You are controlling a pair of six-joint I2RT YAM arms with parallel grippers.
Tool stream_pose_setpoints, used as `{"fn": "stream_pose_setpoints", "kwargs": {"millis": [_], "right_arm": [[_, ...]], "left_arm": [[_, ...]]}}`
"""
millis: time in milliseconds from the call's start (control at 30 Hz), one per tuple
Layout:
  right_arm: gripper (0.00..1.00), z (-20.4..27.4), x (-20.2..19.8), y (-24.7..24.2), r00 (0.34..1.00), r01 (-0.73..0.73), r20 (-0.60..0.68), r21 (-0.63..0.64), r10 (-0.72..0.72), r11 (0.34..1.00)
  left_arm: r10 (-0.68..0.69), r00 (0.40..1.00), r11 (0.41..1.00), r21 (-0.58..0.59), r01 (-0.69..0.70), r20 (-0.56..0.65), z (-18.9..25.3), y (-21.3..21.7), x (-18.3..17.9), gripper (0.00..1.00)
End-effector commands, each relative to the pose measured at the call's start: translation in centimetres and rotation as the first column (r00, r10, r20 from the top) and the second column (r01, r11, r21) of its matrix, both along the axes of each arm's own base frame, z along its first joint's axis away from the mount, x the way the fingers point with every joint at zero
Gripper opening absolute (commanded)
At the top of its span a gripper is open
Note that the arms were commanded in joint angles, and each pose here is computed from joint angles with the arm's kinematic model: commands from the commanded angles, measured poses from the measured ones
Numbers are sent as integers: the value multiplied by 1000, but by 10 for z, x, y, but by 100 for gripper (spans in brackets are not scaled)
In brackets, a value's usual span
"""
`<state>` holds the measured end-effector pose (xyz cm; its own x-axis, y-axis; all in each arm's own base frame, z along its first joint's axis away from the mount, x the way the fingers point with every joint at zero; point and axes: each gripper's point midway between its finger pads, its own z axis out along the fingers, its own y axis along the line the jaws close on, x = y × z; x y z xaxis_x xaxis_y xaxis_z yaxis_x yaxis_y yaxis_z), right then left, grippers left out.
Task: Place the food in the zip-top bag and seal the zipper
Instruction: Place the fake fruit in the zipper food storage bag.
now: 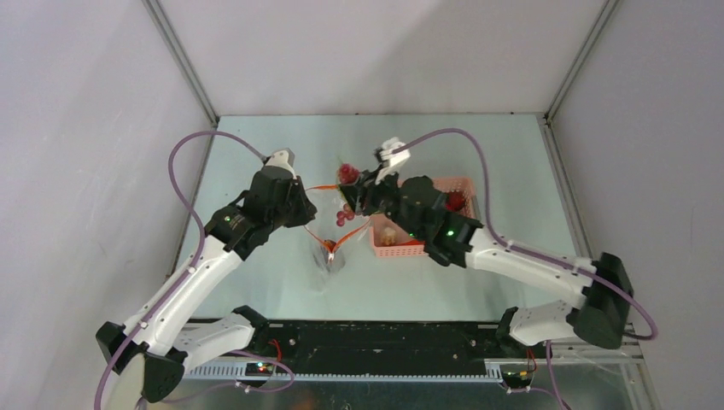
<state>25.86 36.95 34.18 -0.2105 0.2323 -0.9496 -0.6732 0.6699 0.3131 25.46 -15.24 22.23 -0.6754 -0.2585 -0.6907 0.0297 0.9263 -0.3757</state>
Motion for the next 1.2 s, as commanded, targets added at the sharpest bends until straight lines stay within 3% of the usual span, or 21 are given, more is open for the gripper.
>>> {"fn": "stream_pose_setpoints", "kwargs": {"millis": [0, 200, 333, 400, 700, 933, 1100, 1167], "right_arm": [[35, 17, 2, 23, 996, 15, 93, -11, -14, 1000], [49, -4, -13, 37, 996, -12, 85, -95, 20, 995], [84, -11, -21, 39, 997, -26, 69, -120, 34, 992], [90, -10, -24, 40, 997, -35, 63, -113, 42, 993], [99, 3, -31, 32, 998, -43, 47, -77, 47, 996], [100, 4, -16, -7, 995, 103, 3, -97, -103, 990], [99, -30, 13, -63, 956, 241, -121, -204, -269, 949], [99, -52, 21, -81, 948, 212, -173, -279, -267, 937]], "left_arm": [[-21, 999, 1000, -11, 21, 43, 11, -3, 5, 3], [-11, 999, 1000, -10, 12, 48, 12, -1, 6, 3], [-14, 999, 1000, -13, 14, 48, 13, -1, 5, 3], [-9, 999, 1000, -14, 9, 53, 14, 0, 5, 3], [-22, 998, 999, -28, 24, 56, 16, -3, 3, 3], [-33, 998, 999, -38, 35, 56, 17, -5, 3, 3], [-34, 998, 999, -31, 36, 52, 16, -4, 3, 3], [-44, 998, 998, -34, 46, 52, 16, -6, 3, 3]]}}
